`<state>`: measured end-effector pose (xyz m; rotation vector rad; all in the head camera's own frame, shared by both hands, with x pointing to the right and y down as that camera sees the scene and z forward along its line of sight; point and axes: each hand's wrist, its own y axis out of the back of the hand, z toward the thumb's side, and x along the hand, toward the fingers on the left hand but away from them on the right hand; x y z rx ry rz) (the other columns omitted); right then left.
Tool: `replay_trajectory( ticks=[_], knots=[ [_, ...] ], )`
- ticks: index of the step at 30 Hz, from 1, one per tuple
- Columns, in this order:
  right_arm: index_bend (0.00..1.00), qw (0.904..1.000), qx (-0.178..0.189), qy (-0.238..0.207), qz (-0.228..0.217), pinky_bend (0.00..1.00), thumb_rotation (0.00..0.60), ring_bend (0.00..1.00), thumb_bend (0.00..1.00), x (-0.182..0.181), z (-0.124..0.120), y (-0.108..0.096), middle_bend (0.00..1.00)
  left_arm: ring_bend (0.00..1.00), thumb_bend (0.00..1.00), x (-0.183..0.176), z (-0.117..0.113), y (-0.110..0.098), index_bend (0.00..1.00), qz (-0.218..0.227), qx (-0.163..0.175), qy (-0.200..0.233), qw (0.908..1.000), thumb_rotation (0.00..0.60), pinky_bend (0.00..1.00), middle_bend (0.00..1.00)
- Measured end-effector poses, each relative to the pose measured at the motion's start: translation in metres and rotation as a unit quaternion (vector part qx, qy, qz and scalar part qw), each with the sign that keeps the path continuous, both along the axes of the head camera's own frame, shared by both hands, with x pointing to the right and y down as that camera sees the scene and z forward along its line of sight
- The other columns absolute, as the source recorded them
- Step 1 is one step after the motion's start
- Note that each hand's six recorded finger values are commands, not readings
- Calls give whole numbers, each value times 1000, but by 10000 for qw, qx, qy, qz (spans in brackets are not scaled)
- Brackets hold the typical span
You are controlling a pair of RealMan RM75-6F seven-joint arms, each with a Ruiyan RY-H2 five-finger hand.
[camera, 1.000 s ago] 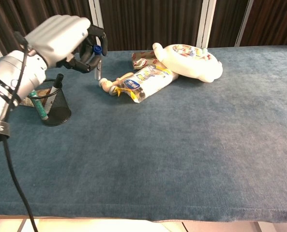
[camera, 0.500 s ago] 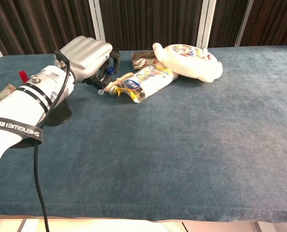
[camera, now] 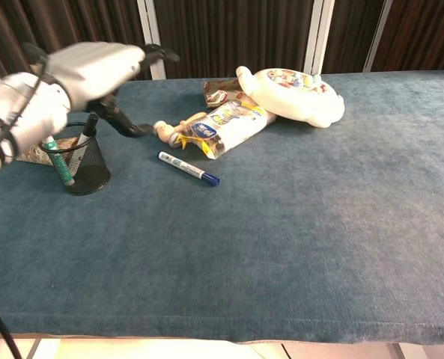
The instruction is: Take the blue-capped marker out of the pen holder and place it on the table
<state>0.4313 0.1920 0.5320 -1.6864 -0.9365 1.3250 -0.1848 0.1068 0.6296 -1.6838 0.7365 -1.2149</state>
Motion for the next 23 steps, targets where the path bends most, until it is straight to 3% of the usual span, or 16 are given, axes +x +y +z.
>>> replay_trajectory(
  ticks=[5,9,12,14,23],
  knots=[
    [0,10000,-49,-31,40,0,600,0,93,2,5,2,0,67,278,-82,-26,-7,85,-685,332,15,9971,600,36,138],
    [0,9999,-92,-68,32,0,600,0,93,1,11,2,0,70,277,-160,-47,6,113,-1249,601,-189,9902,600,36,146],
    [0,9999,-152,-67,43,0,600,0,93,1,15,2,0,60,277,-213,-59,32,116,-1535,707,-600,9838,600,25,141],
    [0,9998,-174,-68,31,0,600,0,93,1,18,2,0,48,278,-239,-62,52,117,-1618,604,-818,9816,600,17,131],
    [0,9995,-238,-111,-165,0,600,0,92,-12,25,4,0,49,278,-283,-84,131,118,-1862,420,-951,9770,600,15,130]
  ],
)
